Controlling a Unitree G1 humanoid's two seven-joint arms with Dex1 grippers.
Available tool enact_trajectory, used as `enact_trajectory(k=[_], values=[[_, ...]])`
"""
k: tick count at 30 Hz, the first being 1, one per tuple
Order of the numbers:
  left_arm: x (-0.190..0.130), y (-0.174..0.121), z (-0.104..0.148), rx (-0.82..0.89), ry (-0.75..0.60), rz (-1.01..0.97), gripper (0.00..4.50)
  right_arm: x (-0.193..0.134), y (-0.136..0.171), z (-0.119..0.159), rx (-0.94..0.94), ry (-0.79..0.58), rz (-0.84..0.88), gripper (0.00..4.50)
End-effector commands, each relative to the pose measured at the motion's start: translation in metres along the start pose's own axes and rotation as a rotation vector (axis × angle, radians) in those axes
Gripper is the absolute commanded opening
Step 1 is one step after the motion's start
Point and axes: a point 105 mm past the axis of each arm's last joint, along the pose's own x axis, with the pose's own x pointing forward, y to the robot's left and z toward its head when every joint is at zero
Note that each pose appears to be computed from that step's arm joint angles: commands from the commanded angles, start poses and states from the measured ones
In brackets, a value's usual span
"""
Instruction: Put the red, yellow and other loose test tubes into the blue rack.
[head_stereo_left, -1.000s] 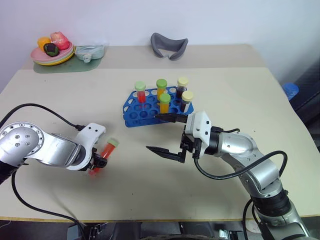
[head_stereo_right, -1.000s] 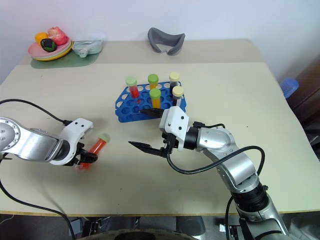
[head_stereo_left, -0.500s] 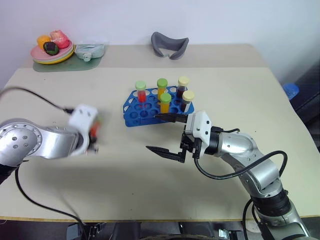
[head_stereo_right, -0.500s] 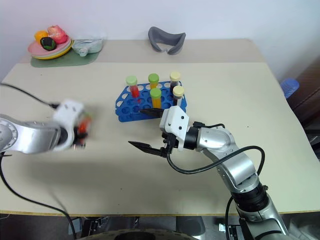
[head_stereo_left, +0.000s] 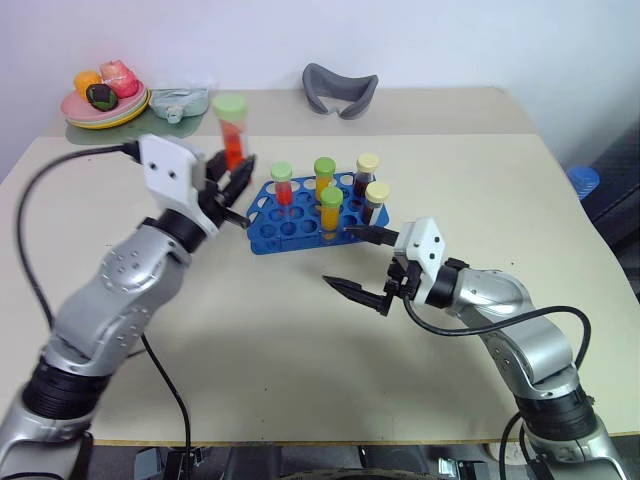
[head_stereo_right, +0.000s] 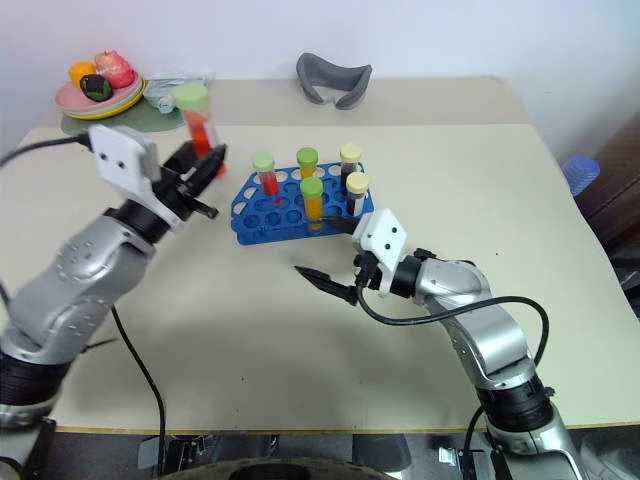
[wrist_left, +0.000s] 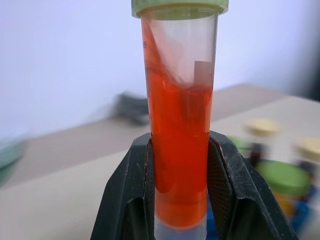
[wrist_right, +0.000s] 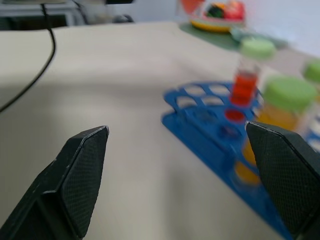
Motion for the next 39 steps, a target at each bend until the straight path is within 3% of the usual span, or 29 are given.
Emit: enact_trajectory(k=[1, 6, 11, 21, 39], values=[[-0.001, -0.017, -0.012, 0.119, -0.058, -0.101, 0.80, -0.014, -0.008, -0.001, -0.005, 0.011, -0.077, 4.50], [0.003, -0.010, -0.045, 0.052, -0.064, -0.039, 0.80, -0.021, -0.010, -0.005, 0.014, 0.020, -0.131, 4.50], [0.012, -0.004, -0.059, 0.003, -0.092, 0.042, 0.80, -0.022, -0.011, -0.006, 0.021, 0.020, -0.150, 4.50], [0.020, -0.018, -0.085, -0.062, -0.062, 0.018, 0.80, -0.020, -0.015, -0.004, 0.016, 0.011, -0.164, 4.50], [0.017, -0.018, -0.096, -0.039, -0.040, 0.030, 0.80, -0.020, -0.013, -0.004, 0.011, 0.012, -0.158, 4.50]])
